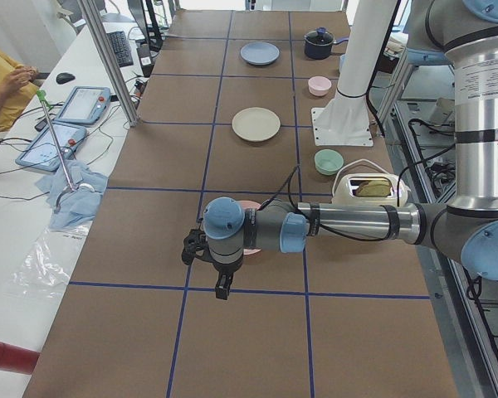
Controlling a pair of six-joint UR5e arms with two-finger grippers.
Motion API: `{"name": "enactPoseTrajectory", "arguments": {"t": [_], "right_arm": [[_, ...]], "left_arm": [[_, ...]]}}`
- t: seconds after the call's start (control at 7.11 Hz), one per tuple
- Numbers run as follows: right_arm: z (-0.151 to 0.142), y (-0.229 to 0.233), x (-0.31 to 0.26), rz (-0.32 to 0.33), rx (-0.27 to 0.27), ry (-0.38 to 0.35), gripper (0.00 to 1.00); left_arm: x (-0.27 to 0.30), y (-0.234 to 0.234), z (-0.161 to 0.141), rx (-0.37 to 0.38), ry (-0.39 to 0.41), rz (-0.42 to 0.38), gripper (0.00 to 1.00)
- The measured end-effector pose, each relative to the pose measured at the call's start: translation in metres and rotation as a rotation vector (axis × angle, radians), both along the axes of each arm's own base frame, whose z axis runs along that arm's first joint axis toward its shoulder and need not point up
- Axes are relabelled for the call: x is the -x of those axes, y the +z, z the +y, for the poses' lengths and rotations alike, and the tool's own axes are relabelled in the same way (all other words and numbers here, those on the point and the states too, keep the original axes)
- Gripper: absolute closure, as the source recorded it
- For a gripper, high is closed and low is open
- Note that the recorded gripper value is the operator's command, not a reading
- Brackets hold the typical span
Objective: Stack three plates with pink and blue
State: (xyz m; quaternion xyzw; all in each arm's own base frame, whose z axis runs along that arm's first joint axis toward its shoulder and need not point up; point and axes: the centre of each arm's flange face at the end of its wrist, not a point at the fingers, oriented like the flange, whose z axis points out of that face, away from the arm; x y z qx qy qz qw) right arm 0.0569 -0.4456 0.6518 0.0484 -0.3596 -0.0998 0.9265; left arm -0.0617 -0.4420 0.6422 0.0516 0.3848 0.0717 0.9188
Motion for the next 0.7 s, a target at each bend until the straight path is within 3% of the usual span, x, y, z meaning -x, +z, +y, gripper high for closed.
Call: {"name": "enactPoseTrajectory", "arguments": {"t": [0.42,0.7], "right_arm": [[-0.003,-0.005,0.002,0.000,-0.013,-0.004,0.00],[-0.010,-0.014,0.008,0.000,-0.073,-0.017,0.00]], "left_arm": [[0.000,-0.014,0.001,-0.027,0.000,0.000,0.00],[-0.001,-0.020,-0.003,-0.065,0.004,-0.005,0.00]]}}
